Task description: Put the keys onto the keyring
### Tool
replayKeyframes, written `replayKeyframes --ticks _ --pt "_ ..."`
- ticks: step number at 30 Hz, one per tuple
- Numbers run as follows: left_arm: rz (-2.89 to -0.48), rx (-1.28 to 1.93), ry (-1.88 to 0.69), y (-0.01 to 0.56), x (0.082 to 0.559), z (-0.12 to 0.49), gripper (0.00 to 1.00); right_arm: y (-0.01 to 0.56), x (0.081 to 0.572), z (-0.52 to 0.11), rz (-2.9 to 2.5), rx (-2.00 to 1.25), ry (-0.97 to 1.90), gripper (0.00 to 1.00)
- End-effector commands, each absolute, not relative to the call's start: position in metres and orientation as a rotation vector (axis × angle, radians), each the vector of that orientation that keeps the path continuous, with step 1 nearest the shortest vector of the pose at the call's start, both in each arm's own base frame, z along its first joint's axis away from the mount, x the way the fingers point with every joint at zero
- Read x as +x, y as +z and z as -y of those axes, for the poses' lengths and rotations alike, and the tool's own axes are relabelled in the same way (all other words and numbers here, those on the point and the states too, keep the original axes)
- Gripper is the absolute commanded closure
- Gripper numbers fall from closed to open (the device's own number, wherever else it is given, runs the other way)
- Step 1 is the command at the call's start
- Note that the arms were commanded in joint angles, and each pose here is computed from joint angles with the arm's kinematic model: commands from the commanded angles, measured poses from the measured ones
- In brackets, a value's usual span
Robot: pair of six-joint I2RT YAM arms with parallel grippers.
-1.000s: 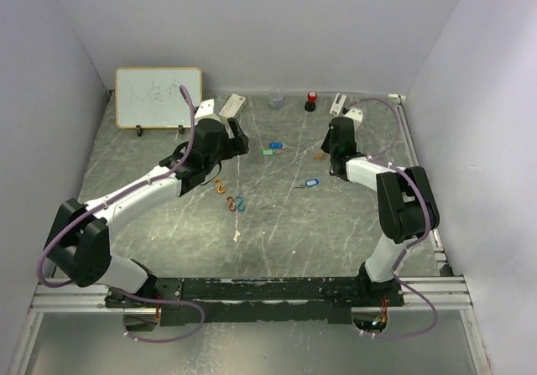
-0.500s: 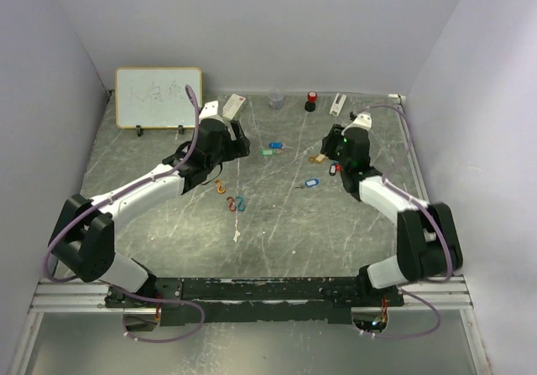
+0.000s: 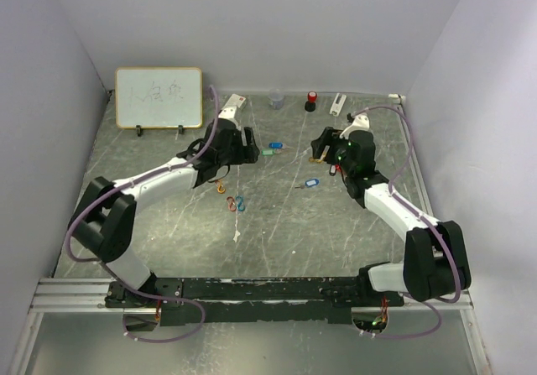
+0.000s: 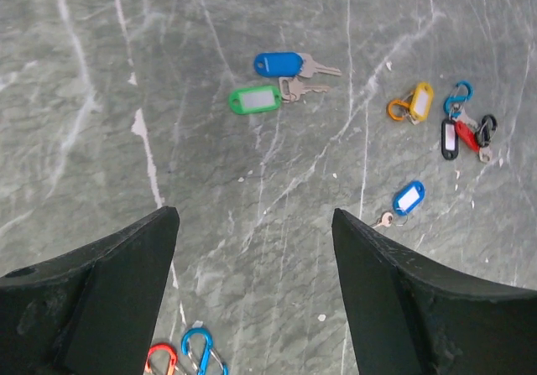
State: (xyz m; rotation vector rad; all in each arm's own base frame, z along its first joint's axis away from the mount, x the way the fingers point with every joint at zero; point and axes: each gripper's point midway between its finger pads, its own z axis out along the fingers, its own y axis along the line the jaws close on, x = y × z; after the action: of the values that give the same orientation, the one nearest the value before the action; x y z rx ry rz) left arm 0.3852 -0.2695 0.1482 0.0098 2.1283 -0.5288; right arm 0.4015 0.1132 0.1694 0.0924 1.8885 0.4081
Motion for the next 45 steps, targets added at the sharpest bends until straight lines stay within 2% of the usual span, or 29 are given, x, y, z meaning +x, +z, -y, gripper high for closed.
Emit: replayKeyframes --ticks 1,5,10,18,35,45 --pt "-2.086 0.186 -0.62 0.157 0.397 0.301 0.15 0.177 0.4 -0.116 -1.888 0.059 0.416 0.32" --pt "-2.1 0.25 -0.563 0.137 0.414 0.316 0.18 0.184 0.397 -0.109 -1.871 0.068 0.385 0.32" --pt "-2.095 0.354 -0.372 0.104 0.433 0.331 0.22 0.192 0.393 -0.105 -1.848 0.065 0.369 0.32" --pt "-2.031 0.512 -0.176 0.088 0.449 0.357 0.25 0.2 0.388 -0.1 -1.827 0.062 0.353 0.33" --pt "-1.994 0.668 -0.028 0.063 0.47 0.362 0.37 0.209 0.385 -0.09 -1.802 0.076 0.339 0.35" --pt "-1.982 0.73 -0.036 0.055 0.473 0.37 0.4 0.207 0.385 -0.087 -1.802 0.084 0.339 0.35"
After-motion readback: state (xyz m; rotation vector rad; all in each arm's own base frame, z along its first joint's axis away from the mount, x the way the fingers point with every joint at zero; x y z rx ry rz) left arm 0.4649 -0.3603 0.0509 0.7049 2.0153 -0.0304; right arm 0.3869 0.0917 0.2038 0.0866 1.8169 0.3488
